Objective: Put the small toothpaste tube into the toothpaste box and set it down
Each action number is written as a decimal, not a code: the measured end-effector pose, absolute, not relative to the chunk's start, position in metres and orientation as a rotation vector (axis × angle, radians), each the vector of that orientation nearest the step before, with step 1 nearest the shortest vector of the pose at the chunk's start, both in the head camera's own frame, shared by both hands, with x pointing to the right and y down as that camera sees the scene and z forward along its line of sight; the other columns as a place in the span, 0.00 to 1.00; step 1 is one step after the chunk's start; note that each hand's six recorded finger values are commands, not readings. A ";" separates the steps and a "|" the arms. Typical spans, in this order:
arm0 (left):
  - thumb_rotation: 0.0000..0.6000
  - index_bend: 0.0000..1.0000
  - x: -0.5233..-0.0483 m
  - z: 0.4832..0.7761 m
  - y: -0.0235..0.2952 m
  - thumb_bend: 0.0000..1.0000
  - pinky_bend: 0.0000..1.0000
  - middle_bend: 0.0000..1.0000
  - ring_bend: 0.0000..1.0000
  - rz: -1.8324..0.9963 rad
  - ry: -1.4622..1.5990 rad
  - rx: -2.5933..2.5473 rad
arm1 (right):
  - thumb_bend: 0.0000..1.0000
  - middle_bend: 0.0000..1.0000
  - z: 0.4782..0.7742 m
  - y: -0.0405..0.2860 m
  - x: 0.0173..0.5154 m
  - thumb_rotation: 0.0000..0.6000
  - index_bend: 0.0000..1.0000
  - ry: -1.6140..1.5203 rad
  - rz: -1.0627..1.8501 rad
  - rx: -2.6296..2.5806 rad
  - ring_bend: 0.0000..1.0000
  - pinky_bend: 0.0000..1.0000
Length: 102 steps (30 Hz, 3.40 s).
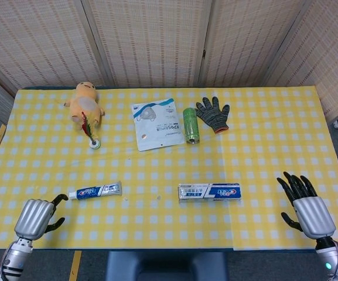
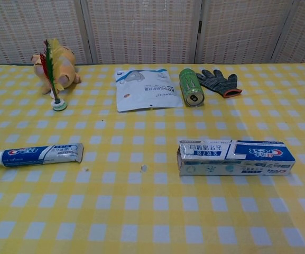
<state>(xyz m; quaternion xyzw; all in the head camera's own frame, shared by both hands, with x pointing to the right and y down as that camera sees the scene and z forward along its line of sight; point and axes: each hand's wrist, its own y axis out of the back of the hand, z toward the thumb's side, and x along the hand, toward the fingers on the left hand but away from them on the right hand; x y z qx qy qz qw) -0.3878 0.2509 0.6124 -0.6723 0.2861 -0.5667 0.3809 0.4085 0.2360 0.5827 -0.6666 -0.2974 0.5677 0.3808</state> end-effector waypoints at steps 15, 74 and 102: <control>1.00 0.38 -0.363 0.663 0.217 0.27 1.00 1.00 1.00 -1.504 0.701 -1.769 | 0.31 0.00 0.594 0.230 0.411 1.00 0.00 -0.742 1.501 -1.699 0.00 0.00; 1.00 0.71 -0.289 0.732 0.191 0.42 1.00 1.00 1.00 -1.463 0.634 -1.921 | 0.31 0.00 0.589 0.223 0.435 1.00 0.00 -0.801 1.568 -1.645 0.00 0.00; 1.00 0.81 -0.295 0.637 0.199 0.52 1.00 1.00 1.00 -1.187 1.295 -2.435 | 0.31 0.00 0.611 0.212 0.412 1.00 0.00 -0.785 1.485 -1.873 0.07 0.01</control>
